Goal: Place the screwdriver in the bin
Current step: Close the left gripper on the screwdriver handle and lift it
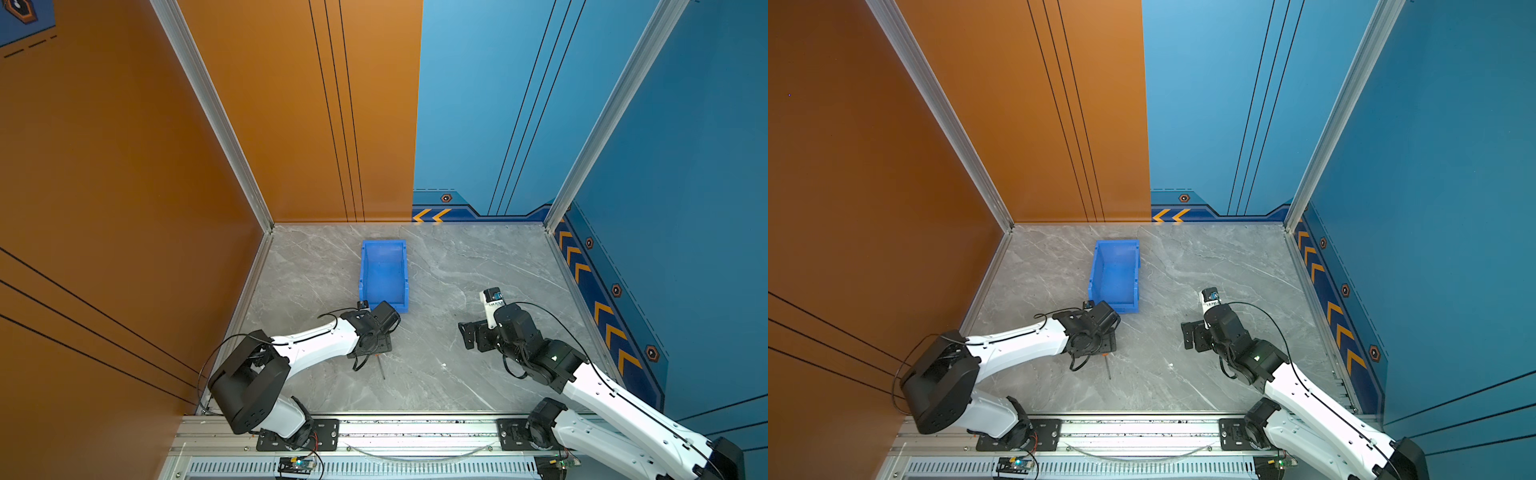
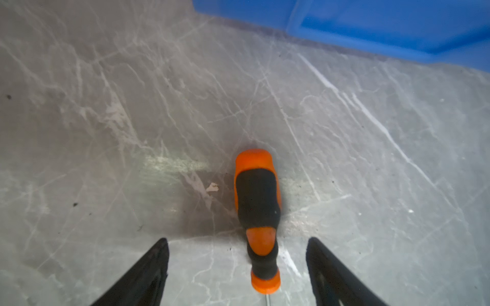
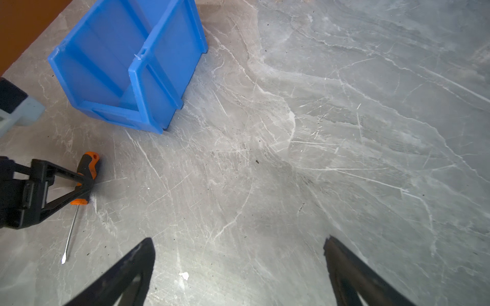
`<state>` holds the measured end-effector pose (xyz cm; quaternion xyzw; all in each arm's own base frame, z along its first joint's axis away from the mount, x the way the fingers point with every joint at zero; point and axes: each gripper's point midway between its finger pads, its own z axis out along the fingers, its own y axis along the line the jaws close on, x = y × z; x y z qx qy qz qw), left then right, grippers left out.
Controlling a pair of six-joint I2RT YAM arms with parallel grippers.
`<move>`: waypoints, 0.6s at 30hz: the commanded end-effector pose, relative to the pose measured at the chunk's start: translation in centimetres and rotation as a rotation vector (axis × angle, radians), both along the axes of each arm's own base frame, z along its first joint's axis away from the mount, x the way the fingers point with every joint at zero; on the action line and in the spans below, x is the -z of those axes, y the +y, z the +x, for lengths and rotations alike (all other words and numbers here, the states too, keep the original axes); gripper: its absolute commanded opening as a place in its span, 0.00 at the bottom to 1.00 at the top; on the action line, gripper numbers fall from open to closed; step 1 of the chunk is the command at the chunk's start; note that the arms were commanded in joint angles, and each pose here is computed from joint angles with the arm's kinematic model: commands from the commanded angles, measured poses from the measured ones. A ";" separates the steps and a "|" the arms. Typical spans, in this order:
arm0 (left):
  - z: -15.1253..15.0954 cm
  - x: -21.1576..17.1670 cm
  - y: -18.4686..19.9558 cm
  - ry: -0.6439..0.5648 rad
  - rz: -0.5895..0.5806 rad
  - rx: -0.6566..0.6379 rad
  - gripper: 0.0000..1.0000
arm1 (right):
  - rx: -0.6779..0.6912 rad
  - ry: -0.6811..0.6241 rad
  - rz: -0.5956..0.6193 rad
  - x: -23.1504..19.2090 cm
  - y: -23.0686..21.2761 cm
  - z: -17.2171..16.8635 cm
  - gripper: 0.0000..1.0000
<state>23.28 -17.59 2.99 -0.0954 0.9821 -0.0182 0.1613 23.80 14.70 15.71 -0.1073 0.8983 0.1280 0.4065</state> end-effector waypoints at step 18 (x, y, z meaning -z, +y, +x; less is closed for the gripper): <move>0.3 1.4 -0.7 0.019 0.032 -0.013 0.23 | -0.007 -0.058 0.010 -0.7 -0.6 -0.2 1.00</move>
